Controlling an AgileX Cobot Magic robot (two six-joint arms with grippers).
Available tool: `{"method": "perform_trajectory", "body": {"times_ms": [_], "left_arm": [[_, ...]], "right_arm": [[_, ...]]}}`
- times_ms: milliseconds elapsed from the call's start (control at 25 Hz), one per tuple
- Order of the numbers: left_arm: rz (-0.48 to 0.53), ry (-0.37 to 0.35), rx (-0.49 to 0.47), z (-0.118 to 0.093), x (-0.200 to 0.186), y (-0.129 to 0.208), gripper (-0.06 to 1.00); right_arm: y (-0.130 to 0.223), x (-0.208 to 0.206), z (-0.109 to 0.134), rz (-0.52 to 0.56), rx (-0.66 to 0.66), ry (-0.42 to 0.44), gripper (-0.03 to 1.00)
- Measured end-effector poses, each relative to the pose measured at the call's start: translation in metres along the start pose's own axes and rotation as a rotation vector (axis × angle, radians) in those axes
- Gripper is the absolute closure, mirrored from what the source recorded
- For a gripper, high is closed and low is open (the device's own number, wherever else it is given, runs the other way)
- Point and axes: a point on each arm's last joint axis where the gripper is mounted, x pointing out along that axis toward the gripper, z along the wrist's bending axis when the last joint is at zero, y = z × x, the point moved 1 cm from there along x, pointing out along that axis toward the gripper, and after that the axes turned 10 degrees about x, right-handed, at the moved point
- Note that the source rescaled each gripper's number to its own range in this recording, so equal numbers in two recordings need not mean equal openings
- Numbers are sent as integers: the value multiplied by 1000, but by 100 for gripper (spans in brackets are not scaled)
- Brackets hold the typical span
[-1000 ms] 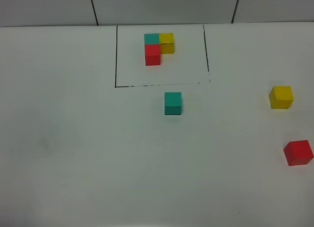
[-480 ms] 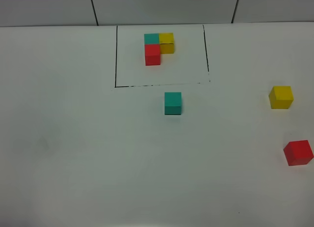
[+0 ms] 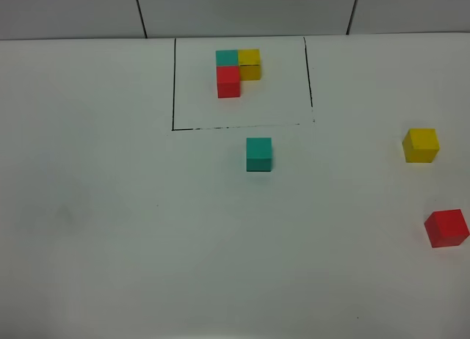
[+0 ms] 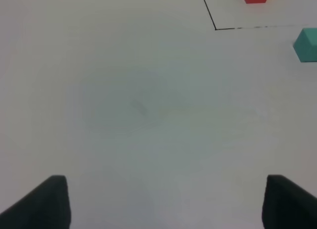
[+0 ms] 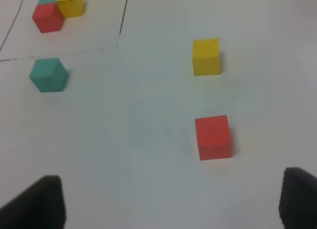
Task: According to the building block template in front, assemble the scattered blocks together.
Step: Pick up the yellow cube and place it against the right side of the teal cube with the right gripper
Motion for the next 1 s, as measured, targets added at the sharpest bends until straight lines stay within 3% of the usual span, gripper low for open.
{"method": "perform_trajectory", "body": {"times_ms": [760, 1000], "left_arm": [[0, 0, 0, 0, 0, 0, 24], [0, 0, 0, 0, 0, 0, 24]], "right_arm": [[0, 0, 0, 2, -1, 1, 22], [-14, 18, 2, 132, -14, 30, 8]]}}
